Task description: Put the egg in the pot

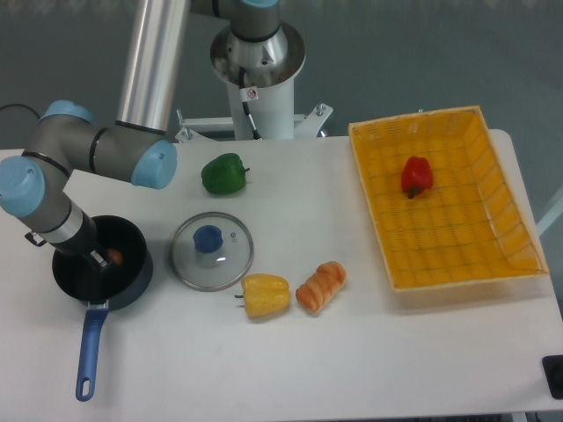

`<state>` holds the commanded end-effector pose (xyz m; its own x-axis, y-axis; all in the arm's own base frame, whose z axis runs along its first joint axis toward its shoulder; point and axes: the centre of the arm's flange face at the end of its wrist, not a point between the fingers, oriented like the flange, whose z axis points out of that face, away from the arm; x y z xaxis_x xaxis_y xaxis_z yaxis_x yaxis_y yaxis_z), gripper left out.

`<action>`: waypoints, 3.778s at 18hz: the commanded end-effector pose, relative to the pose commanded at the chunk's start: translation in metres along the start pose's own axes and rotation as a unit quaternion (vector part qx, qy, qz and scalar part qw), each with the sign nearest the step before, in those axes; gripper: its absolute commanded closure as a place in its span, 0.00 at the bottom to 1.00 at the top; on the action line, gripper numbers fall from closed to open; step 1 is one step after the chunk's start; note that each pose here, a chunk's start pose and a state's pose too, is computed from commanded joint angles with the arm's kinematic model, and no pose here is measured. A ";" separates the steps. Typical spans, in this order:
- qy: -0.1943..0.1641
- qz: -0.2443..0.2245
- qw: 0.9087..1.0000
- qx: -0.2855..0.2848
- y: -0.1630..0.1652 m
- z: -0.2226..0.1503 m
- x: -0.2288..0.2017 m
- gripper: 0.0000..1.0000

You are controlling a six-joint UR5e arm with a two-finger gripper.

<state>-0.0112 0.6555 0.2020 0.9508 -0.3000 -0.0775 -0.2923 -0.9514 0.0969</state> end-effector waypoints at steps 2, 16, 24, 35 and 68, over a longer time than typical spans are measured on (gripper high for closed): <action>0.000 0.002 1.000 0.000 -0.001 0.001 0.002 0.59; -0.002 0.002 1.000 -0.002 -0.001 0.002 0.002 0.47; -0.003 0.005 1.000 -0.003 -0.002 0.002 0.005 0.40; -0.001 0.009 1.000 -0.008 -0.004 0.010 0.008 0.28; -0.069 -0.078 0.992 0.072 0.086 -0.131 -0.108 0.05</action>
<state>-0.1253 0.6151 0.3484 0.9655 -0.1454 -0.2161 -0.1638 -0.9840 -0.0696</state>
